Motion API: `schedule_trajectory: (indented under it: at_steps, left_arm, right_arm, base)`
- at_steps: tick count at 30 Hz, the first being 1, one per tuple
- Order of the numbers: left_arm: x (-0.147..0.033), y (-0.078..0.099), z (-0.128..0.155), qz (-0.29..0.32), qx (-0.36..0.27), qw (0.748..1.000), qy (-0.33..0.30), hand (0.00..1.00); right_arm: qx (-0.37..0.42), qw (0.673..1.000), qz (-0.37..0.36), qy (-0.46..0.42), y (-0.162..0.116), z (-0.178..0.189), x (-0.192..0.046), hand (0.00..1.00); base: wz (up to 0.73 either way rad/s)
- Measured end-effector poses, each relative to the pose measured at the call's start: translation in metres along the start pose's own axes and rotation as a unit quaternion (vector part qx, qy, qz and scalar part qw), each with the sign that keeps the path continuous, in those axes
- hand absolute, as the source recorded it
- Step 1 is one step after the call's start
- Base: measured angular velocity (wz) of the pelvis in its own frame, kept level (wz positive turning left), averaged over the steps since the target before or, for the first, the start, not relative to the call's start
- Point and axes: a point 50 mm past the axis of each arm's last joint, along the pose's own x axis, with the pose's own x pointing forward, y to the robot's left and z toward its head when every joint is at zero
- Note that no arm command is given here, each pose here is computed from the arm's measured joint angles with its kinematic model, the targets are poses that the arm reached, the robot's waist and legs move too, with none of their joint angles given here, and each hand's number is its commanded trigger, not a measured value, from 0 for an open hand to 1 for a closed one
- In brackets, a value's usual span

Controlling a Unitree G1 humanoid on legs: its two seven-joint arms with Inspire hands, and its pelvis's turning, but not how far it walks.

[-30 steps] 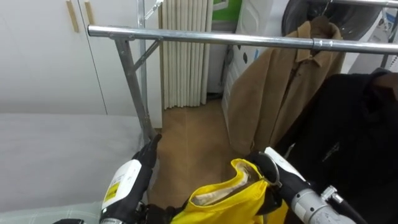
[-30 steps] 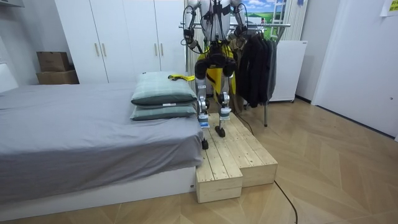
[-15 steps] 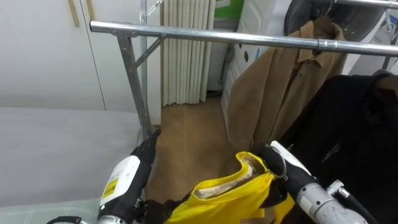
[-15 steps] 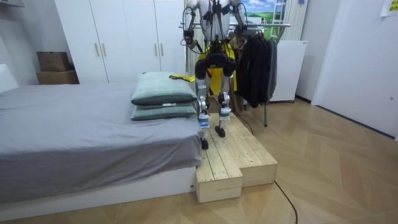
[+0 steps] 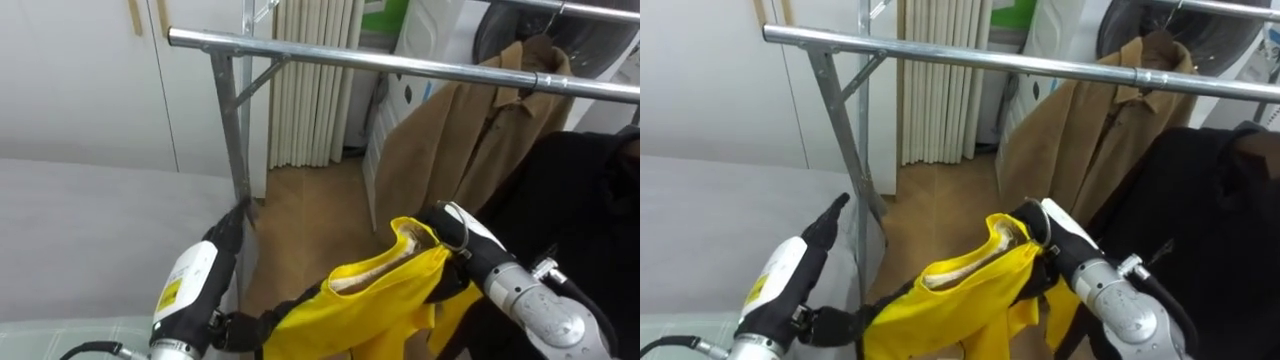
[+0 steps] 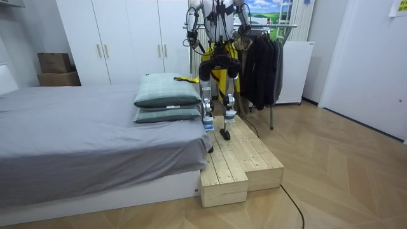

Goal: Hang clothes

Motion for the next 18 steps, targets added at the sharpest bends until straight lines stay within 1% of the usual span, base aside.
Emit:
schedule_trajectory:
  at_steps: [9, 14, 18]
  left_arm:
    - [0.001, 0.001, 0.004, -0.024, 0.002, 1.0, -0.008, 0.0]
    - [0.001, -0.001, 0.002, -0.04, 0.004, 0.999, -0.002, 0.0]
    - [0.0, -0.002, 0.002, -0.051, 0.004, 0.999, 0.003, 0.0]
  right_arm:
    - [-0.009, 1.0, -0.016, -0.018, -0.016, 0.014, 0.009, 1.0]
    - [-0.009, 1.0, -0.02, -0.021, -0.018, 0.016, 0.01, 1.0]
    - [0.024, 1.0, -0.014, -0.006, -0.018, 0.006, 0.013, 1.0]
  base:
    - [0.0]
    - [0.04]
    - [0.06]
